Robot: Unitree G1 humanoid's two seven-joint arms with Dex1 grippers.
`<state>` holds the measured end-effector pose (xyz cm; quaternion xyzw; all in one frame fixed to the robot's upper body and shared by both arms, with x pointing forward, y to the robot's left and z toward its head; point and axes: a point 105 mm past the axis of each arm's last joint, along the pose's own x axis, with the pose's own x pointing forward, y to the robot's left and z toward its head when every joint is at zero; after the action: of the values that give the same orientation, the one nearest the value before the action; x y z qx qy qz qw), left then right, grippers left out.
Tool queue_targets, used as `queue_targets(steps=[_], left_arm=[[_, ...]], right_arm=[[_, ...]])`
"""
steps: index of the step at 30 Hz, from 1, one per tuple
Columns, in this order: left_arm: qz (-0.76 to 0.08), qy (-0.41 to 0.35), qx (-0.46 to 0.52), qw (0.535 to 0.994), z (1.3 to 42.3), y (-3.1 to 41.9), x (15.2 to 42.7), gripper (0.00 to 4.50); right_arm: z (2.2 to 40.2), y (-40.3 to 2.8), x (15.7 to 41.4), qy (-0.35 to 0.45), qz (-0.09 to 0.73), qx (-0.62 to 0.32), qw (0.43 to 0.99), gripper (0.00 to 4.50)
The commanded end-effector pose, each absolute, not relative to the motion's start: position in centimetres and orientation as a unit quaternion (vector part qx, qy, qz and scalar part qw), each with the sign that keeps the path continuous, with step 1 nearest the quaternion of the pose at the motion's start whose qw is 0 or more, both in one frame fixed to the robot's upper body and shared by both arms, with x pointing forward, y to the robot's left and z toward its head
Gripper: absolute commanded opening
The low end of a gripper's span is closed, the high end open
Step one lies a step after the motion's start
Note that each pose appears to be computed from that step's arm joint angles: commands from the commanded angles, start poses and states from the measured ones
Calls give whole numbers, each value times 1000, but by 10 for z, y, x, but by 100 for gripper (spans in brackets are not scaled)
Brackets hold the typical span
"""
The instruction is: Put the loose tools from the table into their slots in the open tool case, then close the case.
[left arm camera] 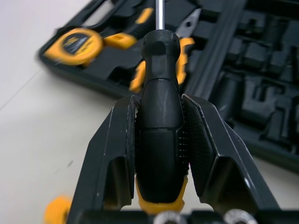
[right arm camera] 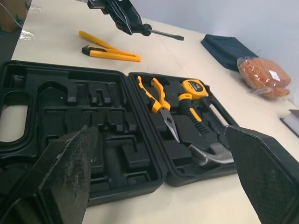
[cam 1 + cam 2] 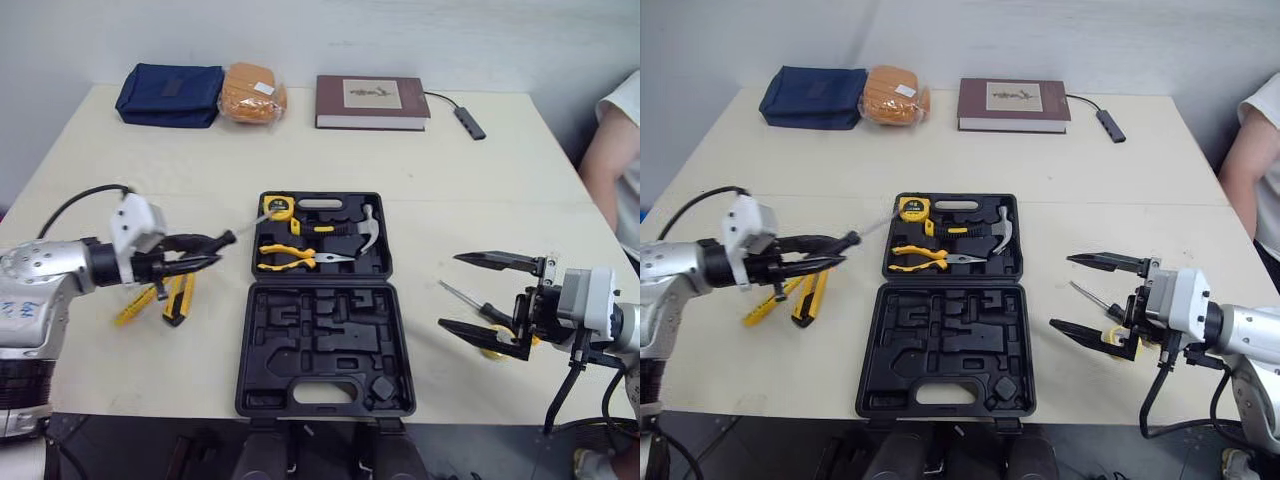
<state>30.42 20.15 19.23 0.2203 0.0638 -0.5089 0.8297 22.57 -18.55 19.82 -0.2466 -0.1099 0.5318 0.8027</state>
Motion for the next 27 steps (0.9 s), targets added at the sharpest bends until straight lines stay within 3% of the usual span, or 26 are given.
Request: queue_targets(steps=[1, 16, 27], left_arm=[[-540, 49, 234, 807, 204, 178, 299, 84], [-605, 125, 368, 695, 175, 107, 290, 84], [-589, 148, 432, 666, 171, 101, 299, 84]], right_arm=[[203, -186, 221, -120, 527, -252, 803, 450], [200, -182, 224, -113, 517, -251, 811, 450], [193, -184, 223, -104, 514, -250, 814, 450]])
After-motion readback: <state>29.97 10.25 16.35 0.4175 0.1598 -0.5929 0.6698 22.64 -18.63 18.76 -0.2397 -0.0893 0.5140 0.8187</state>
